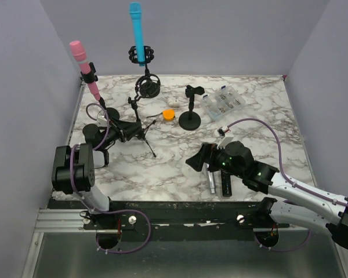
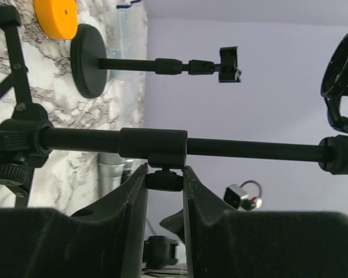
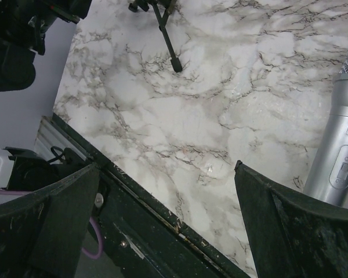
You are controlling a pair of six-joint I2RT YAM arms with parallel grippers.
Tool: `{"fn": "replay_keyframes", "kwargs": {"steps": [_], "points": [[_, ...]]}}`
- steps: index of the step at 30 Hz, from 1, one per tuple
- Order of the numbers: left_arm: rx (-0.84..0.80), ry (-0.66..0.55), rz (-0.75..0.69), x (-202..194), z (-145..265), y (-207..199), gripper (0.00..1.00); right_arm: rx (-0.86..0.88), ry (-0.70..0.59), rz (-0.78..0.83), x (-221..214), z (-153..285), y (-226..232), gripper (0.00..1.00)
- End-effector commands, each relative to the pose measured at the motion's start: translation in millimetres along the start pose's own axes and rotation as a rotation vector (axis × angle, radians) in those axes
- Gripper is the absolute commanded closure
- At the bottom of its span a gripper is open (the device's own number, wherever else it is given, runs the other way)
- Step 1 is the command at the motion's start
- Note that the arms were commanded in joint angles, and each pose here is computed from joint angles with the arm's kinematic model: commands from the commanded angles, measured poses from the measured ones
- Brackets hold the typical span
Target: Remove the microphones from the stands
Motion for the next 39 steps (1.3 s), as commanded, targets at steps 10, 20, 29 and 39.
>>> {"fn": "replay_keyframes", "kwargs": {"steps": [10, 20, 29, 39], "points": [[-0.225, -0.112, 0.294, 12, 8, -17, 1.00, -0.006, 0.011, 0.004, -2, -3, 0, 0.00], [-0.157, -0.105, 0.210, -2, 13, -14, 0.50, -0.003, 0.023, 0.012, -3, -7, 1, 0.00], [-0.030, -0.090, 0.116, -25, 26, 1, 0.36, -0.011, 0.016, 0.015, -4, -5, -2, 0.00], [0.355, -0.216, -0.408, -25, 58, -12, 0.33, -0.012, 0.012, 0.013, -6, -4, -4, 0.00]]}}
Point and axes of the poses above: each gripper's point midway between its finger pads, its own z axis back along the fingers, its own y axis along the line the jaws close on, x = y × z, the point moved 5 cm from there along z, back along the fingers, and after that the axes turned 4 degrees about z, right-handed, at the moved point
